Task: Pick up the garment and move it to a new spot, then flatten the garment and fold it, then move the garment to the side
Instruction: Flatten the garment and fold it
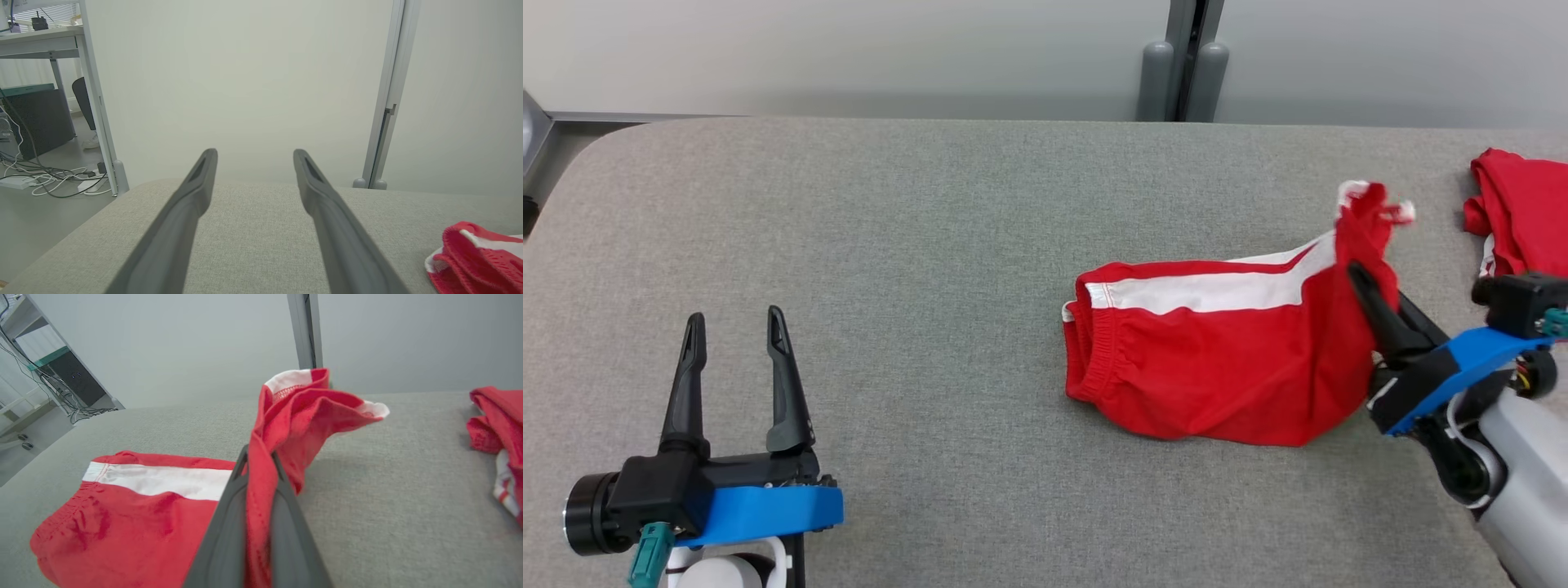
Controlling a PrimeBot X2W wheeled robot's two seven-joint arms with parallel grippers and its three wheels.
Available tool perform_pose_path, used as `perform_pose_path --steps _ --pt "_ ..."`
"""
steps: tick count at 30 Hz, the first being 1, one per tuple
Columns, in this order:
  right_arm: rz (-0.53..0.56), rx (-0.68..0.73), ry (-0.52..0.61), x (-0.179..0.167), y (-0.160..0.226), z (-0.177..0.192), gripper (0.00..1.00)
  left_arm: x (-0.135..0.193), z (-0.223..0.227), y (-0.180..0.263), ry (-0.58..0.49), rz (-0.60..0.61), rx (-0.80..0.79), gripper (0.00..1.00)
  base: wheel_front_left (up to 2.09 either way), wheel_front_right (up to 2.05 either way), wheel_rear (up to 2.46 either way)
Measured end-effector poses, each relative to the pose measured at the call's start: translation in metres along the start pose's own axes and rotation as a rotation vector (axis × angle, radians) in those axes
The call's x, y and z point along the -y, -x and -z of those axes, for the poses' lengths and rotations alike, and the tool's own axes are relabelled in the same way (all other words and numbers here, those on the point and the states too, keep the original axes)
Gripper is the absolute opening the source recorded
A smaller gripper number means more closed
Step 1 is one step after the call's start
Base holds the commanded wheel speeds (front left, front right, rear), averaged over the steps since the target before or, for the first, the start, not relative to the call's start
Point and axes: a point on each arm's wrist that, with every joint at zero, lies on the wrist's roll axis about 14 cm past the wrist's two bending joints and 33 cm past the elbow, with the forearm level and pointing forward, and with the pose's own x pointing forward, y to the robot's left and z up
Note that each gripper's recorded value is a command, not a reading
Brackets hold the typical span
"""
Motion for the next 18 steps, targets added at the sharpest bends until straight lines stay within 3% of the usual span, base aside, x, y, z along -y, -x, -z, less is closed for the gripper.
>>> perform_pose_path --steps 9,18 --pt "-0.179 0.056 0.025 -0.070 -0.017 -0.010 0.00 -0.007 -0.003 0.007 0.001 -0.021 0.003 1.00 0.00 0.00 0.00" --pt "-0.331 0.017 0.044 -0.133 -0.025 0.004 0.00 -0.013 -0.003 0.011 0.004 -0.040 0.000 1.00 0.00 0.00 0.00"
